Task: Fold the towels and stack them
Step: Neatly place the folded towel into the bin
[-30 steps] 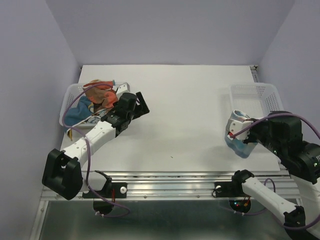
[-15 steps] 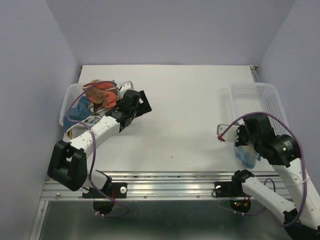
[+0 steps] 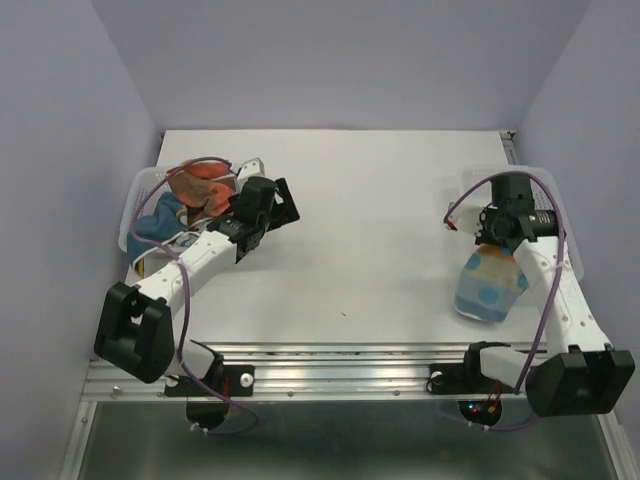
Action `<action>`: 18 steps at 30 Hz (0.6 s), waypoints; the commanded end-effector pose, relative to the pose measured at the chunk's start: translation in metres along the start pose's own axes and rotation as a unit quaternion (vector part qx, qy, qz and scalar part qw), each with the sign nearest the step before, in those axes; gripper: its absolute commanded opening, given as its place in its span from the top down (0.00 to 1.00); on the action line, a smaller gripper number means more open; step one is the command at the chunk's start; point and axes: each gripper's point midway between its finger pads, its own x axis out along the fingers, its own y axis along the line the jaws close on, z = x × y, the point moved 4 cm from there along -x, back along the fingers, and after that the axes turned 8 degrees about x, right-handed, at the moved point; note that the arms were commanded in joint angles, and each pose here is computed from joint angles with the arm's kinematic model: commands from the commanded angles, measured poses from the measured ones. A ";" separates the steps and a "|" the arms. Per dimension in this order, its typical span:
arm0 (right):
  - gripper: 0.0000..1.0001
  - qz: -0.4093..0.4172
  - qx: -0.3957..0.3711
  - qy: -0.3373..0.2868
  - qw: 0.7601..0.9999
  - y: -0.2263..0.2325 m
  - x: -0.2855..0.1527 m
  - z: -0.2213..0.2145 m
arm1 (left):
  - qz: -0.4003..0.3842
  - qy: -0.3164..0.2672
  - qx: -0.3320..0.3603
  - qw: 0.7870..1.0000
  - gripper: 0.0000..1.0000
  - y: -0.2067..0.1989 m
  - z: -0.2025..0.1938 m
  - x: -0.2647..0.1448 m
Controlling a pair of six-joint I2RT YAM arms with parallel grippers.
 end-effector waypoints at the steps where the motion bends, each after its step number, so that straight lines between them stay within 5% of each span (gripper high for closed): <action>1: 0.99 -0.044 -0.081 -0.048 0.995 -0.047 0.003 0.005 | 0.002 -0.056 -0.009 0.998 0.01 0.010 0.026 -0.019; 7: 0.99 -0.110 -0.070 -0.030 0.991 -0.075 0.040 0.006 | 0.017 -0.076 -0.016 0.997 0.01 0.021 0.033 -0.026; 18: 0.99 -0.135 -0.087 -0.104 0.982 -0.071 0.075 0.030 | 0.032 -0.075 -0.016 0.997 0.01 0.029 0.034 -0.024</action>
